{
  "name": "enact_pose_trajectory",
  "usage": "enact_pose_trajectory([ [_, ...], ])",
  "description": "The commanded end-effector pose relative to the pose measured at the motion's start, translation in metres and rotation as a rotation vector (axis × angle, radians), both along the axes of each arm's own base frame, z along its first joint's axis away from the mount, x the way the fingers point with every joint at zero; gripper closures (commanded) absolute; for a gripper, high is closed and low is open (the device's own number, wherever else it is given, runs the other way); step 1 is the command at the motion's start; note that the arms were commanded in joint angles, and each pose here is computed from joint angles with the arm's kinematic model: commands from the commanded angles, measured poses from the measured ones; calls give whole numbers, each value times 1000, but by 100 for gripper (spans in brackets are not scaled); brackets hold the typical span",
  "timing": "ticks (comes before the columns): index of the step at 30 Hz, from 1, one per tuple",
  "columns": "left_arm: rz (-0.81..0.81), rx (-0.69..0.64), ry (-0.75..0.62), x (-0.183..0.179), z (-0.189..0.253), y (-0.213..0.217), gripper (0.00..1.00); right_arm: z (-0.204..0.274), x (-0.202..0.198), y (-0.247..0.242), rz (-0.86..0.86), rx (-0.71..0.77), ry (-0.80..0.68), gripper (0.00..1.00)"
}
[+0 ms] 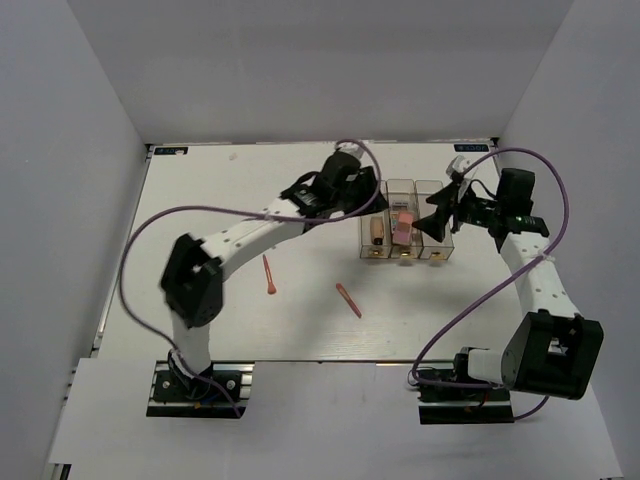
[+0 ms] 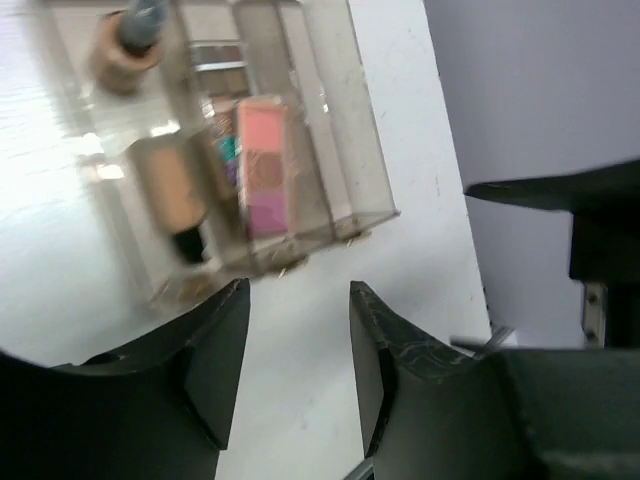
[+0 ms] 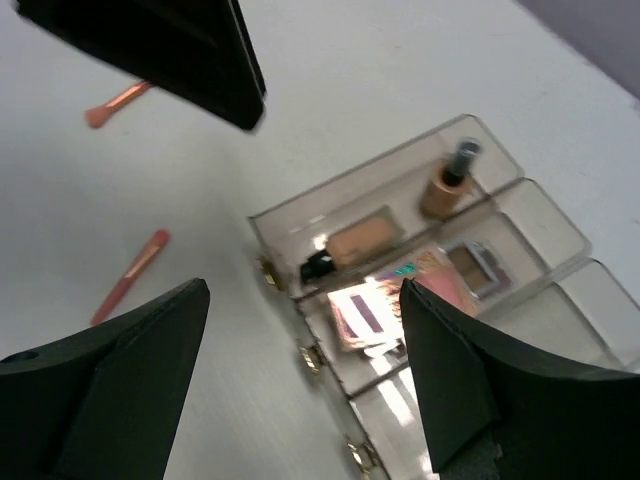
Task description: Organize the makeup
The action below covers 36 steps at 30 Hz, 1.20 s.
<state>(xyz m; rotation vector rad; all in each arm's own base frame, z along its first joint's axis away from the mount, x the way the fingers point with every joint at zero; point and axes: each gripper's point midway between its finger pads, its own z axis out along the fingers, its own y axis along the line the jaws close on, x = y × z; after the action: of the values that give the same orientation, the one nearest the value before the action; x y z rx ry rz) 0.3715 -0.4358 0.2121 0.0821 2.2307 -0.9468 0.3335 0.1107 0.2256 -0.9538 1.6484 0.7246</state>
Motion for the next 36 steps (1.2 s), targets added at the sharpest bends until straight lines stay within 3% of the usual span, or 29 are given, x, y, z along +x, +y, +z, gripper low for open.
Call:
enact_pose_trajectory([
  [1, 100, 33, -85, -23, 38, 64, 46, -1, -47, 31, 222, -1, 38, 18],
  [2, 122, 8, -128, -35, 62, 82, 44, -10, -52, 36, 250, -55, 18, 21],
  [4, 204, 66, -98, -46, 36, 117, 40, -29, -68, 50, 284, -125, 67, 30],
  [5, 237, 45, -116, -55, 49, 134, 33, -40, -82, 61, 313, -142, 112, 32],
  [8, 352, 131, -44, -75, 16, 176, 23, -61, -99, 85, 333, -204, 203, 36],
  [12, 470, 178, 42, -107, -5, 223, 20, -94, -116, 107, 283, -274, 402, 38],
  [15, 541, 200, 99, -126, -22, 248, 20, -115, -121, 122, 261, -350, 430, 38],
  [22, 625, 214, 138, -149, -36, 281, 20, -157, -110, 151, 142, -525, 556, 37],
  [36, 670, 240, 164, -158, -50, 294, 20, -201, -121, 167, 34, -687, 528, 43],
])
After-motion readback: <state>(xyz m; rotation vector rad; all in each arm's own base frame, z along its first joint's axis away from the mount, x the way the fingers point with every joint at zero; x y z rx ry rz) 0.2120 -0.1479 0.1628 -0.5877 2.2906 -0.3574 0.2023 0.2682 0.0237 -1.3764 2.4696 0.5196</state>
